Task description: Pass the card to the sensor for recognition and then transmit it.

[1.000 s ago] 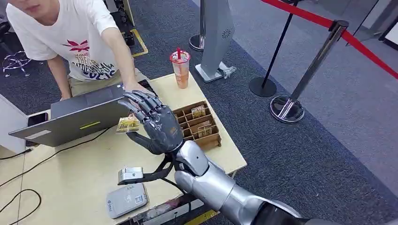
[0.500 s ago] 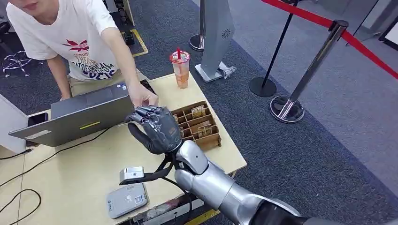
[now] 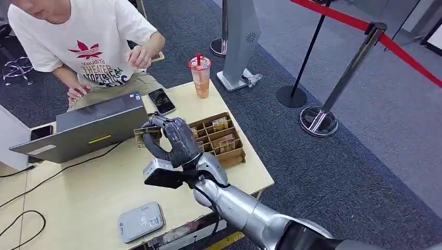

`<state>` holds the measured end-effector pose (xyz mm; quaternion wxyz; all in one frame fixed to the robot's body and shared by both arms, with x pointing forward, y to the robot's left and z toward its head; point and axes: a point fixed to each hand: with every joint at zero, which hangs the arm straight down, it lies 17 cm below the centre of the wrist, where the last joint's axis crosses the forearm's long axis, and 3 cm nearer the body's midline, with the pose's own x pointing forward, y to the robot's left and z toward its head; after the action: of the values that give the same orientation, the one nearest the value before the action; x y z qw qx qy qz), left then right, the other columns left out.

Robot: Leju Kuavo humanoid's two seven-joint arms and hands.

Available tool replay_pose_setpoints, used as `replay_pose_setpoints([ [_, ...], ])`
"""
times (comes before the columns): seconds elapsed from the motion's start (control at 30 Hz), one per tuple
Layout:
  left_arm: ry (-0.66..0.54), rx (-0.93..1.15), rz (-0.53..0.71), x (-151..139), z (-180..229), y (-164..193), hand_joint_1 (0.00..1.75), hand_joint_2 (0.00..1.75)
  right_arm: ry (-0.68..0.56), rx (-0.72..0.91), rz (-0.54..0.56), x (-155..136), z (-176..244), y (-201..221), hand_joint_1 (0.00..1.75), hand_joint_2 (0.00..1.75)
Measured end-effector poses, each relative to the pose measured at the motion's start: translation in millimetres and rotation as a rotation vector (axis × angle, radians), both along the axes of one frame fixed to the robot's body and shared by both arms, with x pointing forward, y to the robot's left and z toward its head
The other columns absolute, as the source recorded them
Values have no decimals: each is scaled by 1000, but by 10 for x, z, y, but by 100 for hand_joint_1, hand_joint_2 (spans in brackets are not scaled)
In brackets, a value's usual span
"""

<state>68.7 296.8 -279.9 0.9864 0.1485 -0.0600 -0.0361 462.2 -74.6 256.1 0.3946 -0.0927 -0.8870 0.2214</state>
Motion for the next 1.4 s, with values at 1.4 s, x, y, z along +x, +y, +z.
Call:
replay_pose_setpoints([
  [1.4,1,-7,-15,3,-1,-29,0,175,791,179,649,-515,-1374,847,175,175],
])
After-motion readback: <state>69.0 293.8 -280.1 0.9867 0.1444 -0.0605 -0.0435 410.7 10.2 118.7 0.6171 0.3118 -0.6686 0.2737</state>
